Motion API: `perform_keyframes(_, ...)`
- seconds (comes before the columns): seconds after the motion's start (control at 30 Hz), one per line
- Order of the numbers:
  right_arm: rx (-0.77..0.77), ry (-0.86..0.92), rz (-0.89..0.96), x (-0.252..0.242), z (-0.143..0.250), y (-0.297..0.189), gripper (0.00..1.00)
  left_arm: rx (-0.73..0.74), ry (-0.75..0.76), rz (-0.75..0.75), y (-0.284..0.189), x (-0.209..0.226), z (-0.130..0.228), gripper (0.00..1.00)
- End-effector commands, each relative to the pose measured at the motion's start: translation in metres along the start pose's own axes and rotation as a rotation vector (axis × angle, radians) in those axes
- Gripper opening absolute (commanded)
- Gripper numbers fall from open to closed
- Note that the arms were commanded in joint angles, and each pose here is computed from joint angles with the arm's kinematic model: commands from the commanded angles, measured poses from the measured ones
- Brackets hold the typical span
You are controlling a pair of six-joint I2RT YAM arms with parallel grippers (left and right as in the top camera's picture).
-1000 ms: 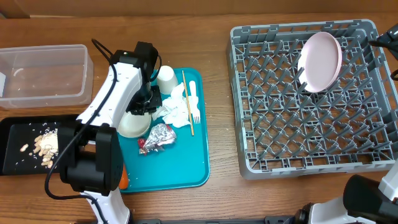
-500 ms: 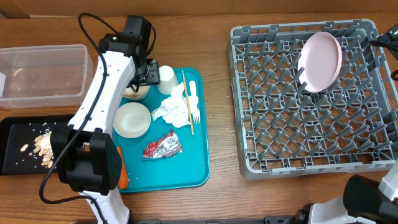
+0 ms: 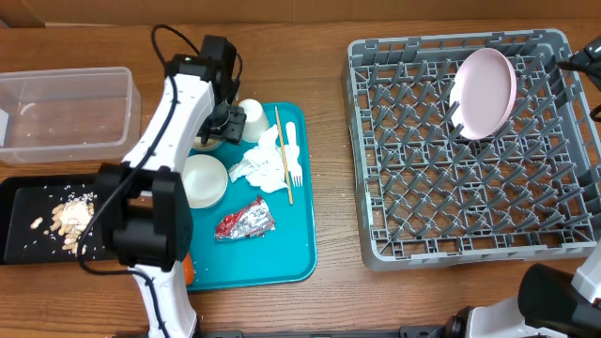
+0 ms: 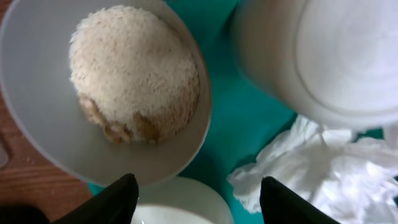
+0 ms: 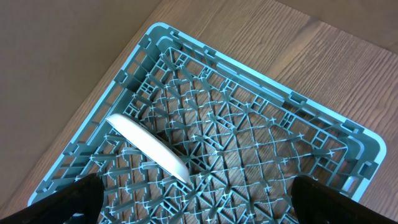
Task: Sort waste into correct bins and load items into the dishwasher rack
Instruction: 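Grasp the rim of the white rice bowl with the left gripper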
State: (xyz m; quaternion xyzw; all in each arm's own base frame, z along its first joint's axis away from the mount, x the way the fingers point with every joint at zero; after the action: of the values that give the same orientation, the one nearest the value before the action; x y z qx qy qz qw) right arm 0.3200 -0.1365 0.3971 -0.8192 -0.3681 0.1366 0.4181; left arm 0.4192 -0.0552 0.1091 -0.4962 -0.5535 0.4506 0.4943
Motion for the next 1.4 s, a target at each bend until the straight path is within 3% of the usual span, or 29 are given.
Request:
perform_keyframes(0.0,0.003,0.007,0.003,0.0,0.0,0.002,1.0,-0.002,0.045,-0.041,0.012,0.007,-0.007,0.65)
perform_keyframes(0.27,0.003,0.008,0.003,0.0,0.0,0.002,1.0,-0.037,0.045,-0.074,0.021,0.01,-0.018,0.63)
perform_keyframes(0.4,0.003,0.008,0.003,0.0,0.0,0.002,1.0,-0.022,0.049,-0.075,0.026,0.01,-0.016,0.53)
perform_keyframes(0.67,0.003,0.008,0.003,0.0,0.0,0.002,1.0,0.008,0.059,-0.104,0.035,0.013,-0.009,0.47)
perform_keyframes(1.37,0.003,0.007,0.003,0.0,0.0,0.002,1.0,0.037,0.061,-0.072,0.044,0.009,0.0,0.5)
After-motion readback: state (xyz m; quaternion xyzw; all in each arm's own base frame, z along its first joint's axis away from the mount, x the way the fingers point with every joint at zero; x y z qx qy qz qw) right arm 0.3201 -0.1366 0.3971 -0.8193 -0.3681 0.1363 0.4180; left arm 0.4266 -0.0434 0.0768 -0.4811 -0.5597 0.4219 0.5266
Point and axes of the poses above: each gripper's point midway between its finger pads, its own y axis out along the fingers, its own x axis along the line the jaws close on, z = x × y, the point moved 4 cm from there along -y, back along the fingers, and after that the axes turned 11 degrees about -y, right-handed, at the moved point
